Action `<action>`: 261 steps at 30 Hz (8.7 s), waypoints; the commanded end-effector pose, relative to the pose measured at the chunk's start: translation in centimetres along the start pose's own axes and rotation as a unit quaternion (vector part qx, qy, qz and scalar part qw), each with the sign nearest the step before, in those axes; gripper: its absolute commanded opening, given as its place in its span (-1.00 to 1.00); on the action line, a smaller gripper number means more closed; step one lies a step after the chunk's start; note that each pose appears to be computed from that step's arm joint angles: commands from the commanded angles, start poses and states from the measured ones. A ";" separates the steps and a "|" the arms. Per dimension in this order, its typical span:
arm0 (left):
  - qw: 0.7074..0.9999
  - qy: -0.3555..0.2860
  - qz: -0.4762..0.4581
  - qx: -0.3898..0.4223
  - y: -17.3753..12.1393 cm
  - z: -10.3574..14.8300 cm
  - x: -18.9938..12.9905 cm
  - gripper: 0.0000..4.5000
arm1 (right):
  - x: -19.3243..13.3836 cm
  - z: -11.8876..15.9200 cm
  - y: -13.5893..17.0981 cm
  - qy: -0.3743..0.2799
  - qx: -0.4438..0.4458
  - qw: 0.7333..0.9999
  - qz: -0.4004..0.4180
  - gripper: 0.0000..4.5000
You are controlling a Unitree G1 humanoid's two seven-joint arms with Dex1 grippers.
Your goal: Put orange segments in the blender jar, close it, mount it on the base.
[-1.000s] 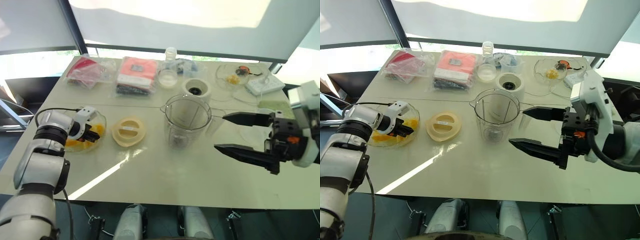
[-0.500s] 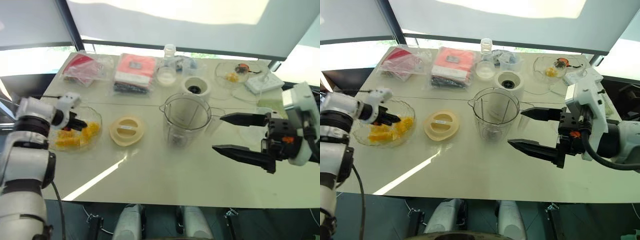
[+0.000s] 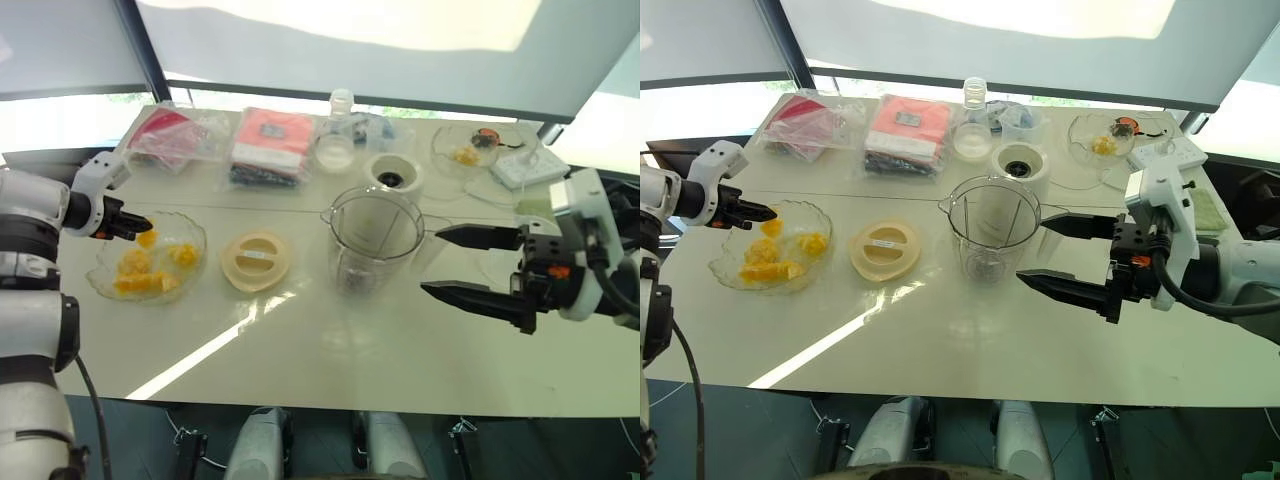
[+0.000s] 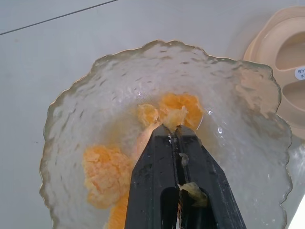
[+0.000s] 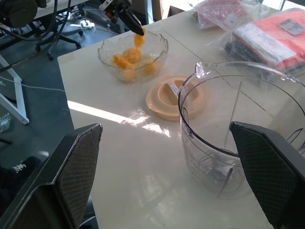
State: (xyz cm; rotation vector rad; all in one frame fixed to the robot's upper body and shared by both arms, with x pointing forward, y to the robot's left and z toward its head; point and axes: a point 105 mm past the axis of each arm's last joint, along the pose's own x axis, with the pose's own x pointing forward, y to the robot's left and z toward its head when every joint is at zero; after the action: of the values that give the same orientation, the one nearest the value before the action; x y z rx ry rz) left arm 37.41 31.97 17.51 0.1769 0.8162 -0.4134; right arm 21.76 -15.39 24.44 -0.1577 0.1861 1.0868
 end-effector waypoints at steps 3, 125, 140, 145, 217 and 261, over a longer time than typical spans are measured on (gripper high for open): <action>0.998 -0.043 0.010 0.048 0.1 2.8 -2.2 -0.98 | -0.2 0.8 -0.1 -0.020 -0.020 1.000 -0.004 1.00; 0.858 -0.307 -0.307 0.277 -24.6 2.2 -4.9 0.42 | -11.2 -20.4 -21.0 0.107 -0.012 0.703 -0.703 1.00; 0.868 -0.300 -0.288 0.271 -23.8 2.0 -4.9 0.44 | -10.9 -19.8 -22.3 0.075 -0.003 0.698 -0.712 -0.98; 0.874 -0.298 -0.276 0.268 -22.6 2.2 -5.3 0.44 | -11.4 -16.8 -22.6 0.043 -0.042 0.699 -0.713 -0.98; 0.885 -0.289 -0.234 0.280 -18.5 3.3 -3.8 0.44 | 4.8 11.2 -12.6 0.053 -0.740 0.606 -0.286 -0.98; 0.863 -0.316 -0.272 0.284 -20.3 4.4 -5.5 0.44 | -10.9 2.0 -18.0 -0.107 -0.005 0.730 -0.675 -0.98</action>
State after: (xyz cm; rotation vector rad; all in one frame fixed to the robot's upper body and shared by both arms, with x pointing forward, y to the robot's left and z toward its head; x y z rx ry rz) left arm 28.88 13.88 22.99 0.3151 0.1100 -1.1765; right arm 34.39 -31.21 28.70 -0.1589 -0.1126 -0.2806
